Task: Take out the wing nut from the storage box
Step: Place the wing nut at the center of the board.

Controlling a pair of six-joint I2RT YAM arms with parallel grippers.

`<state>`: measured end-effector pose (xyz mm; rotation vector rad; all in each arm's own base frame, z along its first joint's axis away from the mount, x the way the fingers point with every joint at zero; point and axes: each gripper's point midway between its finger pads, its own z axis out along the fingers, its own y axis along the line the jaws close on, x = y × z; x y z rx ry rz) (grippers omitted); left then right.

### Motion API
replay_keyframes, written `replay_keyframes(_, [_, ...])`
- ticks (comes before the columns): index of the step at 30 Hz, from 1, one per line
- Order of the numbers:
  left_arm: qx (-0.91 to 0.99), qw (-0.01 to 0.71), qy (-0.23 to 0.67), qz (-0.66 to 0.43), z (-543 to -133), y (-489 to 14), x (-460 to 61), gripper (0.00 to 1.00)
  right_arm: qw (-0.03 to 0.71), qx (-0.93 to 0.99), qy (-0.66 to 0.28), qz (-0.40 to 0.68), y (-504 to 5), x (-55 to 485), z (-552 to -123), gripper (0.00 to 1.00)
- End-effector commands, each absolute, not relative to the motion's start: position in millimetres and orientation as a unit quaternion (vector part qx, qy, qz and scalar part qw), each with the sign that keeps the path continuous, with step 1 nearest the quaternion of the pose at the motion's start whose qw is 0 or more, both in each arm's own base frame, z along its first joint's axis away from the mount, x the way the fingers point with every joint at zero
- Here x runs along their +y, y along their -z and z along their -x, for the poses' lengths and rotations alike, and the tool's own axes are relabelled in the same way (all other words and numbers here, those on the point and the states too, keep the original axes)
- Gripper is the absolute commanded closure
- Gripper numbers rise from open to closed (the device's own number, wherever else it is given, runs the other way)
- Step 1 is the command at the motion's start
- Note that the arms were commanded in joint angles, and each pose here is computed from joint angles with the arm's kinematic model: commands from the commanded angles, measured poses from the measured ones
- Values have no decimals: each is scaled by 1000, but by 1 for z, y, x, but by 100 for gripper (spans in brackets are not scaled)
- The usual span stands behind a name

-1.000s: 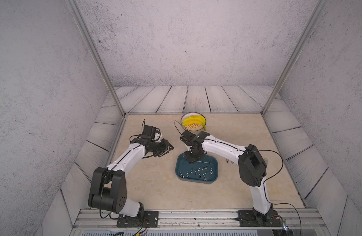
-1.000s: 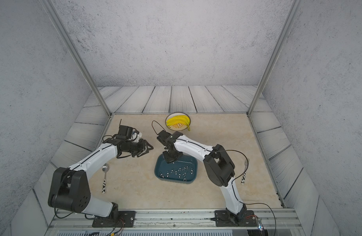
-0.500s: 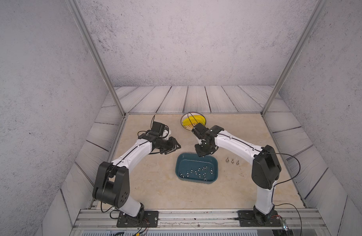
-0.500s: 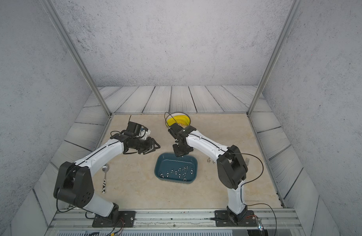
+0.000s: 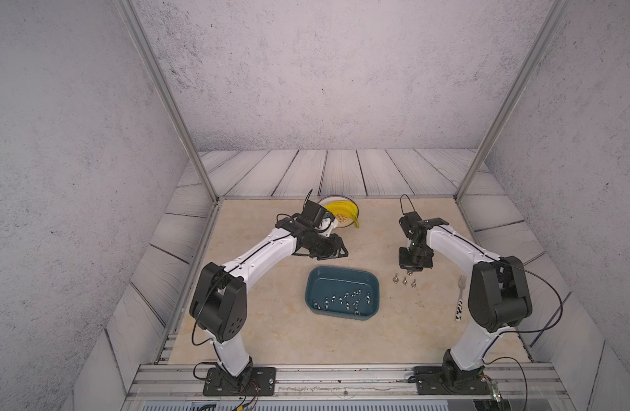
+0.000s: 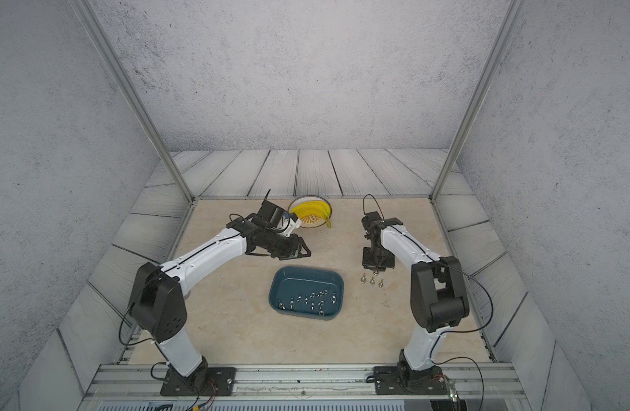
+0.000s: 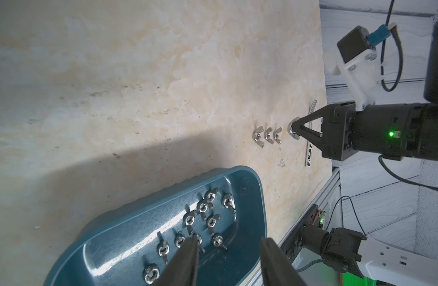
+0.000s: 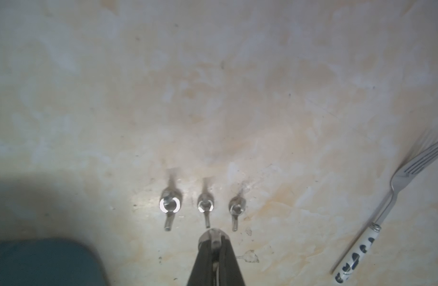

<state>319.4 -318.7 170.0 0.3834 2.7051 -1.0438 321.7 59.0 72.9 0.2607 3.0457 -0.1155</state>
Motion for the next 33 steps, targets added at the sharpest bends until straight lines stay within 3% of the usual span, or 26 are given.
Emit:
replay_keyframes(1, [920, 95, 353, -143, -315, -169, -322, 52, 39, 990, 43, -128, -66, 37, -320, 100])
replay_keyframes(9, [921, 92, 351, -143, -315, -162, -322, 52, 6, 985, 53, -164, -44, 12, -305, 100])
replay_keyframes(27, [918, 85, 362, -141, -316, -155, -327, 52, -39, 981, 50, -184, -16, 11, -290, 100])
replay_keyframes(33, [918, 78, 362, -142, -313, -153, -327, 52, -33, 980, 57, -186, -20, 7, -280, 87])
